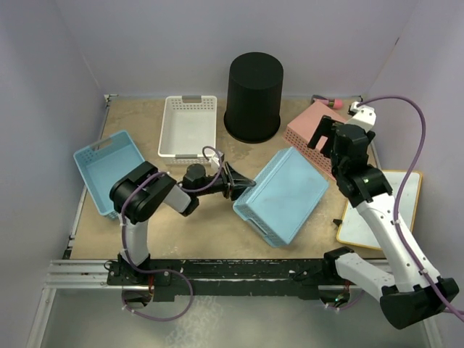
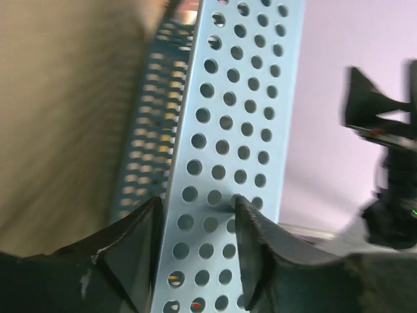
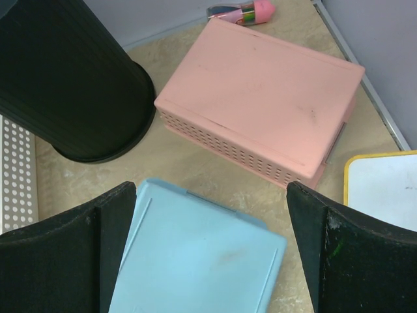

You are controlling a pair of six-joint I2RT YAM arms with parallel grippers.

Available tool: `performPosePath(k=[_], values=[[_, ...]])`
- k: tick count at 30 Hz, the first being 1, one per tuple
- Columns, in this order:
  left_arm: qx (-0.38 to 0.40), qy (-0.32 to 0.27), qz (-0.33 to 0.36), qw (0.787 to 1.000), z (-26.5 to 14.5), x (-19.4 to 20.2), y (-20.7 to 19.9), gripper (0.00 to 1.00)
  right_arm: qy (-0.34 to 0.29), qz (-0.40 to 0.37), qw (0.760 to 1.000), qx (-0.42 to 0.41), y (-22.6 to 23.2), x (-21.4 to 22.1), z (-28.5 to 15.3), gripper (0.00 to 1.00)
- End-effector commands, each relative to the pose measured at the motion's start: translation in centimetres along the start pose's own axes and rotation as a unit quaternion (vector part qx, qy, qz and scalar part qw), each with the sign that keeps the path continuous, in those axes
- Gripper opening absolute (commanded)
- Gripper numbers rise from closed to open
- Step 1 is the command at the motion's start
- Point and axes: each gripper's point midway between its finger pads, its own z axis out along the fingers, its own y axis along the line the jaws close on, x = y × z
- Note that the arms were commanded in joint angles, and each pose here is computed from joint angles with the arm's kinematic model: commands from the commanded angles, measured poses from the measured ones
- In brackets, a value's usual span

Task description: Turn the large container upside down

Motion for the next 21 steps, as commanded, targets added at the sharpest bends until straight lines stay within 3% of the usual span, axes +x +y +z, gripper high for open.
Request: performPosePath(k=[1, 5, 11, 17, 21], values=[[-0.152, 0.003, 0.125, 0.981, 0.3, -0.9, 4.5, 0.52, 0.001, -0.006, 1.000, -0.010, 0.5, 0.1, 0.4, 1.00], [-0.299, 0.012, 0.222, 0.928, -0.7, -2.4, 6.4, 0.62, 0.021, -0.017, 0.999, -0.018, 0.9, 1.3, 0.9, 1.00], [-0.395, 0.003, 0.293, 0.871, -2.8, -4.7, 5.7, 0.67, 0.052, -0.035, 0.997, -0.055, 2.4, 2.9, 1.5, 1.00], [-0.439, -0.060, 0.366, 0.818, -5.7, -7.7, 0.3, 0.68, 0.090, -0.070, 0.980, -0.162, 6.3, 5.0, 1.8, 0.99], [-0.474, -0.128, 0.351, 0.797, -11.1, -11.4, -2.9, 0.68, 0.155, -0.057, 0.949, -0.267, 10.4, 8.3, 1.0, 0.98]])
